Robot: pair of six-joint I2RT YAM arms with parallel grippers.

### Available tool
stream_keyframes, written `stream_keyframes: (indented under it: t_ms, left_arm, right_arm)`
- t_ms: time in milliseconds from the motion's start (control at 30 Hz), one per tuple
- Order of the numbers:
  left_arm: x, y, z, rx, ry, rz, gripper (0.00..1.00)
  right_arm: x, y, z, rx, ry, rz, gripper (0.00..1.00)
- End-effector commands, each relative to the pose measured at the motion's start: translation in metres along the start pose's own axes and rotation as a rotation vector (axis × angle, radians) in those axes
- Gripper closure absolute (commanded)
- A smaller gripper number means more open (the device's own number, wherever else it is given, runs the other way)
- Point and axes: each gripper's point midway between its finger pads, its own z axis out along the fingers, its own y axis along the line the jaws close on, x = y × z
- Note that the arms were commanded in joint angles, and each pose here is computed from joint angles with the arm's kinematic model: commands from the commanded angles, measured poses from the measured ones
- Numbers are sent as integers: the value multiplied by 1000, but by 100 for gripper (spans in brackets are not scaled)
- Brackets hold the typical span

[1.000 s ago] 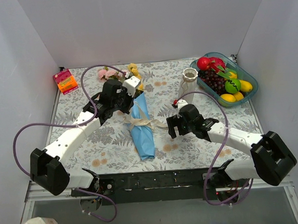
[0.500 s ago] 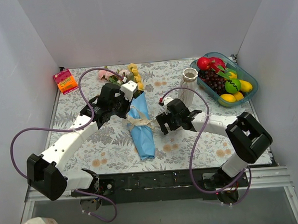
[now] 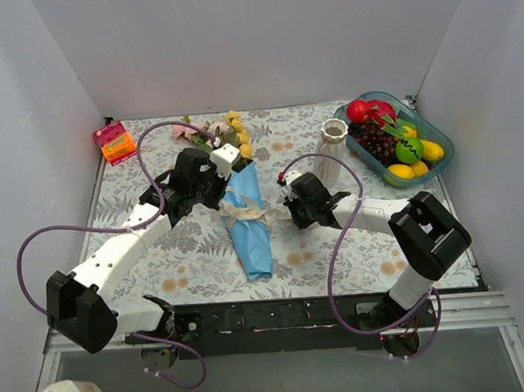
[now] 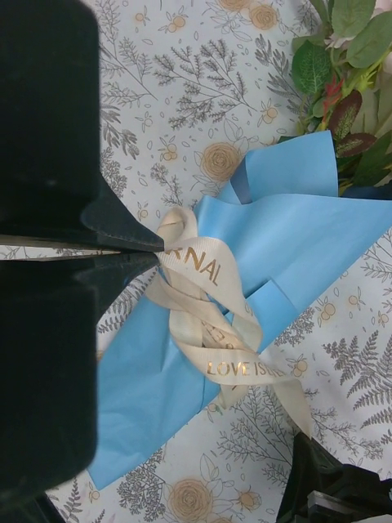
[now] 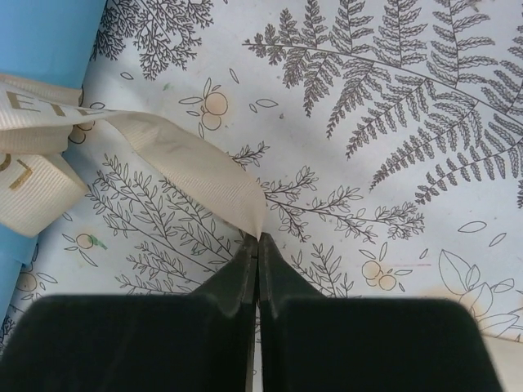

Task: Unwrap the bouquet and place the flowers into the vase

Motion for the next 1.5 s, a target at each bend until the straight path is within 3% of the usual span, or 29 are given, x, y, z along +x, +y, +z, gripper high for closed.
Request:
stream_keyframes:
  t_ms: [0, 167, 433, 700, 1000, 1033, 1100, 1133, 1200, 1233, 1267, 1367, 1467]
  left_arm:
    - [-6, 10, -17, -38, -35, 28, 100]
    - [-5, 38, -31, -148, -27, 58, 100]
    - [35, 147, -81, -401, 37, -8, 100]
    - [74, 198, -115, -506, 58, -97, 100]
    - [127, 258, -152, -668, 139, -227, 100]
    - [131, 259, -152, -665, 151, -231, 87]
    - [134, 254, -150, -632, 155, -244, 70]
    - [132, 252, -151, -627, 147, -245, 44]
    - [121, 248, -155, -611, 116, -240, 21]
    - [114, 247, -157, -607, 96, -236, 8]
    - [105, 245, -160, -598, 65, -226, 2]
    - [77, 242, -171, -568, 3, -227, 2]
    - [35, 221, -176, -428, -104, -198, 2]
  right_arm:
    - [-1, -2, -7, 25, 16, 9, 99]
    - [-28, -16, -48, 105, -111, 32, 99]
    - [-39, -60, -125, 336, -284, 114, 99]
    - [-18, -104, -167, 557, -320, 248, 99]
    - [13, -150, -215, 838, -263, 349, 97]
    - [14, -152, -218, 843, -271, 360, 82]
    - [13, -156, -223, 856, -280, 362, 71]
    - [12, -157, -225, 857, -292, 362, 50]
    - [1, -156, -230, 843, -319, 352, 22]
    - [-4, -155, -232, 833, -327, 341, 14]
    - [-12, -154, -238, 828, -338, 326, 12]
    - [-31, -151, -249, 797, -378, 307, 5]
    - [-68, -125, -252, 609, -475, 283, 4]
